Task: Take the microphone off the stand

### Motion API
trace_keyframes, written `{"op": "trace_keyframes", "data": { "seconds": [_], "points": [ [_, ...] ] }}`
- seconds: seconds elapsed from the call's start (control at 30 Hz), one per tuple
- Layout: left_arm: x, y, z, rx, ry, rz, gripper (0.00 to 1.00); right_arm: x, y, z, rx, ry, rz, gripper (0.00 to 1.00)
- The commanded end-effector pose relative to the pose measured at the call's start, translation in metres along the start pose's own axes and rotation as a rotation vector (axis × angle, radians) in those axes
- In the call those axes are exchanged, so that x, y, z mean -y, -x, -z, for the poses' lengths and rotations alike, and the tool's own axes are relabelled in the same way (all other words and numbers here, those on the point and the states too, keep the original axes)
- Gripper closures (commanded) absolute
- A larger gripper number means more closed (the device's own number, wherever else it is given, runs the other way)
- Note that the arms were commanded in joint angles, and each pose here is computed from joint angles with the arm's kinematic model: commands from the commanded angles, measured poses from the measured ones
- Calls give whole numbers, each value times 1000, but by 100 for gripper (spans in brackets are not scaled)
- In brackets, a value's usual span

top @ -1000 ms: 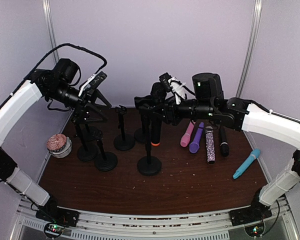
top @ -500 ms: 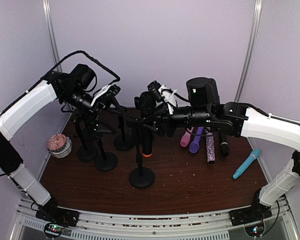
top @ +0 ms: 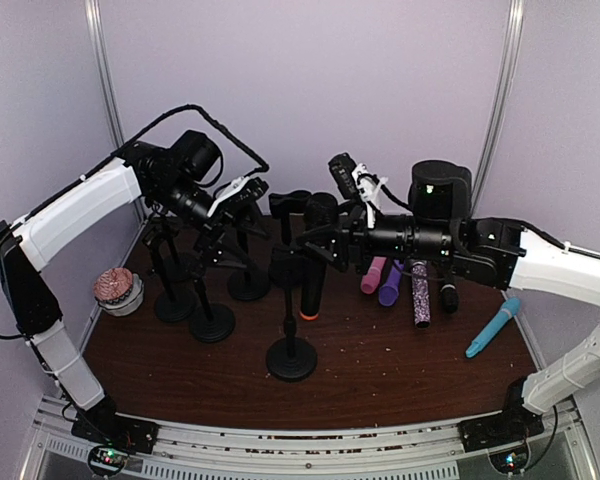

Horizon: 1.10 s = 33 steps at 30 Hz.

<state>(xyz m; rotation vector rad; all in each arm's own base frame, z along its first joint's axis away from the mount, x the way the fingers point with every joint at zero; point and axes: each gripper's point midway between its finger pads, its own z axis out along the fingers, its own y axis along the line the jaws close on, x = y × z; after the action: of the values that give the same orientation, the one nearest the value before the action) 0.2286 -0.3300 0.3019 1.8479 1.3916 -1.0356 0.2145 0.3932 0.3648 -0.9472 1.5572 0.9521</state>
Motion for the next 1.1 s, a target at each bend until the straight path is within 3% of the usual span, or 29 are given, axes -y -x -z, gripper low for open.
{"op": "trace_keyframes", "data": {
  "seconds": [0.0,0.27,0.43,0.8,0.9,1.07],
  "points": [
    [-2,21,3,48,19,-56,17,-3,22,8,83,3,-12,49],
    [1,31,-12,33,18,-55,20,-9,23,0,66,11,-9,64],
    [-10,32,-16,-8,103,-31,25,-10,18,0,48,-14,10,68],
    [-8,25,-18,-23,106,-25,57,-13,26,6,71,-21,23,71],
    [-8,27,-18,-17,106,-29,74,-15,31,9,80,-16,25,71],
    [-8,28,-16,-24,110,-45,83,-20,47,19,109,-3,31,72]
  ]
}}
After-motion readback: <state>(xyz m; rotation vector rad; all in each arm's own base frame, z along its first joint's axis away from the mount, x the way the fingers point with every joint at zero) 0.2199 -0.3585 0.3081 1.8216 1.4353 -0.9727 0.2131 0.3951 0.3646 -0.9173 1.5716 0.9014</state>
